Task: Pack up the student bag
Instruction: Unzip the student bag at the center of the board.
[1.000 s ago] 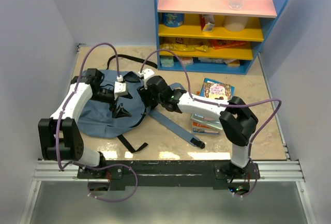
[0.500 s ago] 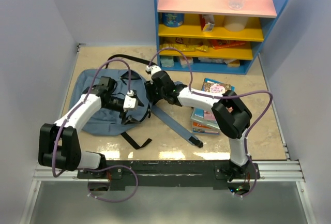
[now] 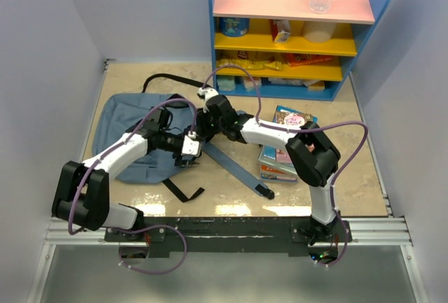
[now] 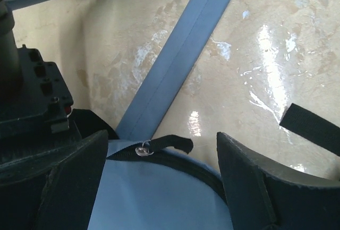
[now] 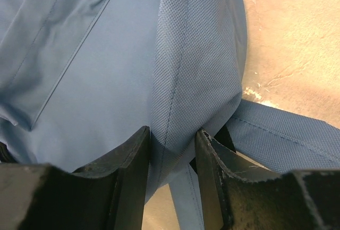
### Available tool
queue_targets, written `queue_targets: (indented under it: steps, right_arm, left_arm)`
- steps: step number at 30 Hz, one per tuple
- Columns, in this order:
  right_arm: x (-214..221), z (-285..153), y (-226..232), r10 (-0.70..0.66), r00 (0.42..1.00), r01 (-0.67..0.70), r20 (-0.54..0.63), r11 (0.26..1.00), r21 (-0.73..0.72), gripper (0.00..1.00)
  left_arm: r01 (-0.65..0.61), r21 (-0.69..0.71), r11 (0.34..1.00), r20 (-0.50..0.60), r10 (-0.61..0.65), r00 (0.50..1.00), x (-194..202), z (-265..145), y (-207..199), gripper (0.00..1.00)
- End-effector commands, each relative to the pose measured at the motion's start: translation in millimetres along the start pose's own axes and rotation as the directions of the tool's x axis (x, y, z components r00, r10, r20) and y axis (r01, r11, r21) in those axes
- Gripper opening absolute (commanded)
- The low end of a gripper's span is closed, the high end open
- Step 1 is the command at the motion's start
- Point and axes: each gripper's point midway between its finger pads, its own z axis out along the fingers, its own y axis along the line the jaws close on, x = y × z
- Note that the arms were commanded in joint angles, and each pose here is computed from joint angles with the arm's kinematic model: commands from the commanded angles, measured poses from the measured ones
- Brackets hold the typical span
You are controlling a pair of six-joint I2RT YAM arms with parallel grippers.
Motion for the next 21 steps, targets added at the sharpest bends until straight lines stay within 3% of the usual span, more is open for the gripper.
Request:
queue_targets:
  steps: [1, 8, 12, 21]
  right_arm:
    - [-28.1, -12.3, 16.2, 0.024, 0.997, -0.020, 0.070, 0.998, -0.056, 0.41]
    - [-29.0, -12.9, 17.6, 0.037, 0.997, -0.033, 0.067, 0.998, -0.059, 0.38]
    - [-31.5, -14.0, 17.7, 0.036, 0.997, -0.032, 0.072, 0.998, -0.060, 0.36]
    - [-29.7, -18.1, 21.1, 0.036, 0.998, -0.032, 0.060, 0.997, -0.075, 0.28]
  left_arm:
    - [-0.093, -0.025, 0.995, 0.004, 0.093, 0.996, -1.2, 7.4, 12.3, 0.86]
    - [-0.115, -0.012, 0.993, -0.040, 0.114, 0.993, 14.6, 13.0, 0.9, 0.74]
    - [-0.115, -0.047, 0.992, -0.054, 0.112, 0.992, 15.6, 12.1, 8.9, 0.59]
    - [-0.078, -0.103, 0.992, -0.037, 0.074, 0.997, 11.7, 12.8, 20.9, 0.40]
